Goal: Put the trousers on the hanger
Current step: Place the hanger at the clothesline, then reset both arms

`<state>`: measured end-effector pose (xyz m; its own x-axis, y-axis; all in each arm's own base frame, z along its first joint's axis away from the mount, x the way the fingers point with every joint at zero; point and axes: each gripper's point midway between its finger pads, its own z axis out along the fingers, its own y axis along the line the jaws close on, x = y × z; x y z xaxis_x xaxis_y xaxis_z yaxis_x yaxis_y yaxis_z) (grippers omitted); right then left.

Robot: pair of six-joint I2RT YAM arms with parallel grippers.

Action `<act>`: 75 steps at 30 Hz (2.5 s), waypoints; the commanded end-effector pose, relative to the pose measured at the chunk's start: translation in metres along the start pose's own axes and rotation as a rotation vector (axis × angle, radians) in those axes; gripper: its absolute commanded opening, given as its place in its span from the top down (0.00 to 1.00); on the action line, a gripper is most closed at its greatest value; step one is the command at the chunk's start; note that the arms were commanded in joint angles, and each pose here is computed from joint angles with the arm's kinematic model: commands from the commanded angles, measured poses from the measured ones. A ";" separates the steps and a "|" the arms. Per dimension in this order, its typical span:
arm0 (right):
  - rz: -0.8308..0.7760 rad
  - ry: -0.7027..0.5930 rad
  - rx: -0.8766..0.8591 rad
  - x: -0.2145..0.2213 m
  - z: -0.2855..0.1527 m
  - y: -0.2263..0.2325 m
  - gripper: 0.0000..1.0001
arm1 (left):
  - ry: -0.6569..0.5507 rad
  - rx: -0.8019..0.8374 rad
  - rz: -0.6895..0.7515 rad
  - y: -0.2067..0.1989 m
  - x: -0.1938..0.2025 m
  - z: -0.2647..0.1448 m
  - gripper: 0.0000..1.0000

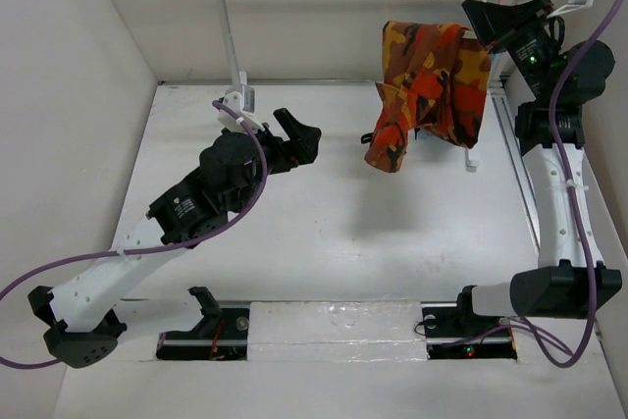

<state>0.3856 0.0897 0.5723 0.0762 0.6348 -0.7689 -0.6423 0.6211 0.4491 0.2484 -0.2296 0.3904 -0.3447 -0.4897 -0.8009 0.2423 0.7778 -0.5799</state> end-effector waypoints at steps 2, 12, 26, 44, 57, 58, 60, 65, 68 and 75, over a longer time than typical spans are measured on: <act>-0.200 -0.246 -0.173 -0.086 -0.012 0.078 1.00 | -0.024 0.022 -0.022 -0.007 -0.009 0.000 0.11; -0.238 -0.281 0.005 -0.091 0.006 0.016 1.00 | -0.017 0.016 -0.024 -0.002 -0.007 -0.005 0.12; -0.353 -0.244 0.240 -0.059 0.016 -0.036 1.00 | 0.005 -0.011 -0.031 0.007 0.002 -0.006 0.12; -0.338 0.214 0.233 0.088 -0.016 -0.056 0.07 | 0.030 -0.025 0.019 0.006 0.013 0.008 0.12; -0.441 0.322 0.288 0.070 -0.072 -0.050 0.33 | 0.048 -0.053 0.066 0.009 0.019 0.016 0.34; -0.450 0.291 0.306 0.056 -0.073 -0.052 0.75 | 0.060 -0.052 0.066 0.009 0.023 0.018 0.38; -0.428 0.314 0.275 0.060 -0.069 -0.053 0.98 | 0.076 -0.050 0.067 0.010 0.029 0.019 0.46; -0.435 0.319 0.222 0.048 -0.062 -0.037 1.00 | 0.128 -0.033 0.073 0.009 0.043 0.021 0.79; -0.417 0.347 0.215 0.062 -0.079 -0.029 0.86 | 0.199 -0.092 0.118 0.021 0.062 0.025 0.71; -0.322 0.565 0.264 0.176 -0.174 -0.025 0.16 | 0.244 -0.122 0.147 0.048 0.083 0.011 0.43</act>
<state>0.3071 0.1028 0.3700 -0.1878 0.1324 -0.9732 -0.4627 0.8621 0.2066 0.2520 -0.2517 0.2957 -0.5277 -0.2680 -0.8061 0.1933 0.8862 -0.4211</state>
